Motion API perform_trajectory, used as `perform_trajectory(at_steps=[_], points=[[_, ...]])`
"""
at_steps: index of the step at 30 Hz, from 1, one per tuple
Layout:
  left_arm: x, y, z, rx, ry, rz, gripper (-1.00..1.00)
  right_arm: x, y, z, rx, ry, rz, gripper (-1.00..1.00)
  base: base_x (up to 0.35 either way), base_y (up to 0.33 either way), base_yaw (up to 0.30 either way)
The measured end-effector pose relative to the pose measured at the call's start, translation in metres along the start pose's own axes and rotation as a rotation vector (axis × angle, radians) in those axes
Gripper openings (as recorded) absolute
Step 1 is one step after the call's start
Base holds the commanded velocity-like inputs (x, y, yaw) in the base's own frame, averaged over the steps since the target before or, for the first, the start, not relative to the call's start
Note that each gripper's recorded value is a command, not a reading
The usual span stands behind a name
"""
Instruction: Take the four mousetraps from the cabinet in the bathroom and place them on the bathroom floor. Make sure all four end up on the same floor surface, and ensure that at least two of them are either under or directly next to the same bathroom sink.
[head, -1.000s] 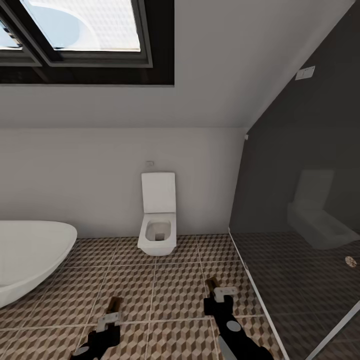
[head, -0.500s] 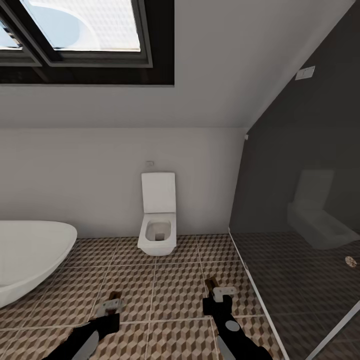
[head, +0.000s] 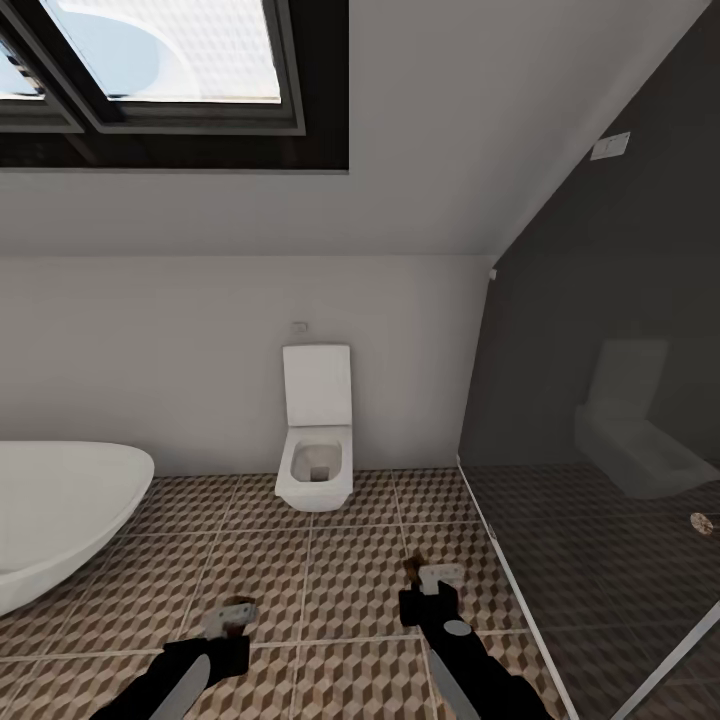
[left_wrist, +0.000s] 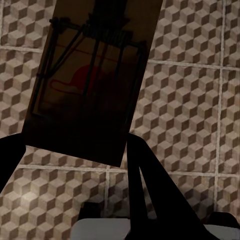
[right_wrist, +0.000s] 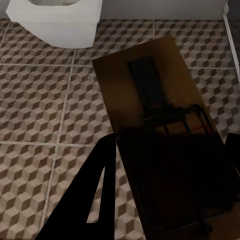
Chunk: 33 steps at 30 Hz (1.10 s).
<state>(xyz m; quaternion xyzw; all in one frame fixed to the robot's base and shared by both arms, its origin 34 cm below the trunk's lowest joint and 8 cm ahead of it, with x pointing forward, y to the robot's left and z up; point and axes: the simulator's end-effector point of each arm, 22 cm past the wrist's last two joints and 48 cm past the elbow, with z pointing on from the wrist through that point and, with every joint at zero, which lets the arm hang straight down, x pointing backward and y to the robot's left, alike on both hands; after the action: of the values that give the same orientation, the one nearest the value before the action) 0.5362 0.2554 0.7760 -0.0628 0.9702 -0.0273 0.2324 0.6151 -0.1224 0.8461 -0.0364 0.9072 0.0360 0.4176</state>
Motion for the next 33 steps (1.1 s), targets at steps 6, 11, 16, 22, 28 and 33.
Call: perform_trajectory(at_steps=[6, 11, 16, 22, 28, 33], points=[[-0.008, -0.009, -0.003, 0.022, -0.02, 0.004, -1.0, -0.005, 0.003, -0.001, -0.008, -0.004, -0.001, -1.0, 0.0, 0.0, 0.0], [-0.023, -0.022, -0.01, 0.05, -0.055, 0.01, -1.0, -0.01, 0.004, -0.002, -0.011, -0.013, 0.001, -1.0, 0.004, 0.001, 0.0], [-0.024, -0.024, -0.011, 0.054, -0.058, 0.011, -1.0, -0.011, 0.004, -0.003, -0.011, -0.015, 0.001, -1.0, 0.163, 0.1, 0.0], [-0.024, -0.025, -0.012, 0.055, -0.059, 0.011, -1.0, -0.012, 0.004, -0.003, -0.011, -0.017, 0.003, -1.0, 0.268, 0.134, 0.0], [-0.024, -0.024, -0.011, 0.054, -0.058, 0.011, -1.0, -0.013, 0.007, -0.003, -0.015, -0.017, 0.006, -1.0, 0.315, 0.022, 0.0], [-0.023, -0.024, -0.011, 0.054, -0.056, 0.011, -1.0, -0.018, 0.018, -0.005, -0.045, -0.013, 0.081, -1.0, 0.234, 0.002, 0.0]])
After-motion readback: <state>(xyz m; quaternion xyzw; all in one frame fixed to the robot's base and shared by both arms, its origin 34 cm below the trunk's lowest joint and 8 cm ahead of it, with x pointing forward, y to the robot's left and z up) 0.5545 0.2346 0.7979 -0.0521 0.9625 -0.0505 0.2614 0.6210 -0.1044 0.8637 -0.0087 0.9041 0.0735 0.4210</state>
